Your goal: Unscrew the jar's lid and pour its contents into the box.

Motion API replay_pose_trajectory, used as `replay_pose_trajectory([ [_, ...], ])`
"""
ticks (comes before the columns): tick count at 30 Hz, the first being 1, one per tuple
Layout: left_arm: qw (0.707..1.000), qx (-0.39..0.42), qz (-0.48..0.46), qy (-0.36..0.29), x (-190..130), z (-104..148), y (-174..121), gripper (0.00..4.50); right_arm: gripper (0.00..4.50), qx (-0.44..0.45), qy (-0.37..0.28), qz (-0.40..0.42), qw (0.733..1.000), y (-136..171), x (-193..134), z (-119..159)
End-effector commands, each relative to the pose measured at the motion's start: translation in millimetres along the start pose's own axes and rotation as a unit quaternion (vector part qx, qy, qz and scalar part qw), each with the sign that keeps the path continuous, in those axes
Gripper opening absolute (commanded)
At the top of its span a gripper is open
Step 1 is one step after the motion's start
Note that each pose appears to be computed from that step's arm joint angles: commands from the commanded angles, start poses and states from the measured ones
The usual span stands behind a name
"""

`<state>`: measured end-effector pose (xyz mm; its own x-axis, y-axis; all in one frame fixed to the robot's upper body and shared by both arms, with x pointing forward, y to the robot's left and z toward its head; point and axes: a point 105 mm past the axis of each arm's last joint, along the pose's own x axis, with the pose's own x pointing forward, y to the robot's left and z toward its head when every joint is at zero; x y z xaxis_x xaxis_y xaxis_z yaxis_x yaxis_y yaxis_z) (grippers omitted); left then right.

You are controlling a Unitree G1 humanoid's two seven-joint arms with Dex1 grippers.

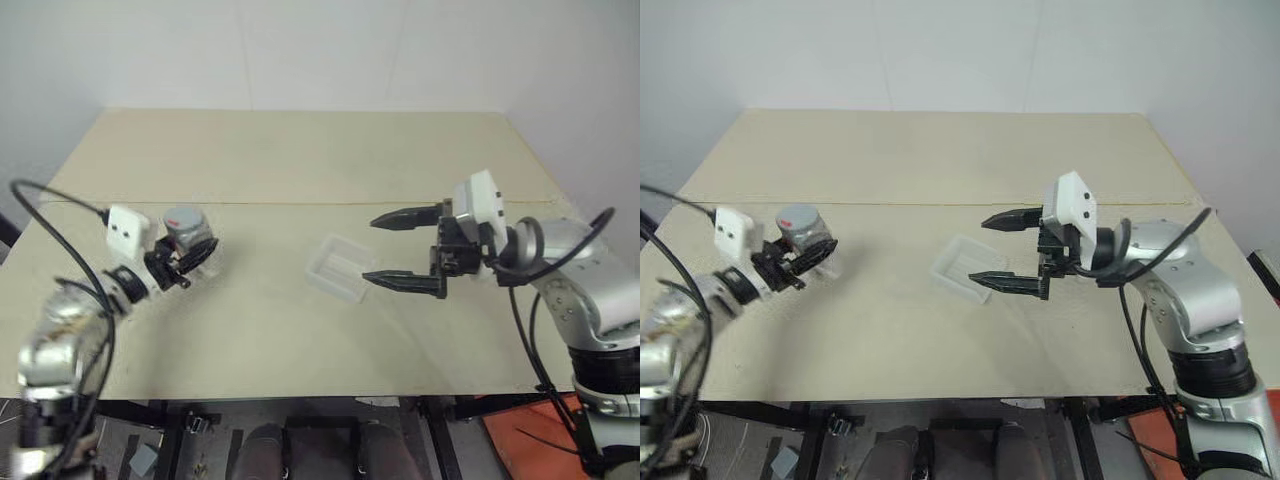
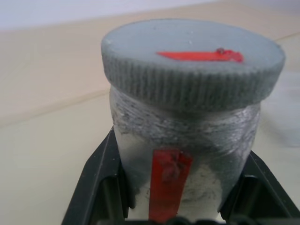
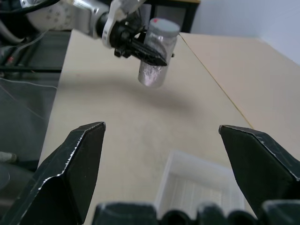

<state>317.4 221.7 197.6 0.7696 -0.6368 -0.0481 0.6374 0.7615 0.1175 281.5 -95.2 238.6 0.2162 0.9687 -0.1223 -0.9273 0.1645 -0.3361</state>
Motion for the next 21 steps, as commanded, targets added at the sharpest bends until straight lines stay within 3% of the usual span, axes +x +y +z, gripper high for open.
replay_pose_trajectory([
  [1,0.991,0.011,-0.13,-0.013,0,27,-22,1.93,4.5,-0.024,-0.022,-0.002,0.999,-8,8,16],
  [10,0.952,0.067,-0.296,-0.023,26,51,-63,1.93,4.5,0.01,-0.065,0.016,0.998,-21,49,52],
  [21,0.934,0.083,-0.345,-0.049,46,52,-80,1.93,4.5,0.037,-0.071,0.015,0.997,-13,82,63],
])
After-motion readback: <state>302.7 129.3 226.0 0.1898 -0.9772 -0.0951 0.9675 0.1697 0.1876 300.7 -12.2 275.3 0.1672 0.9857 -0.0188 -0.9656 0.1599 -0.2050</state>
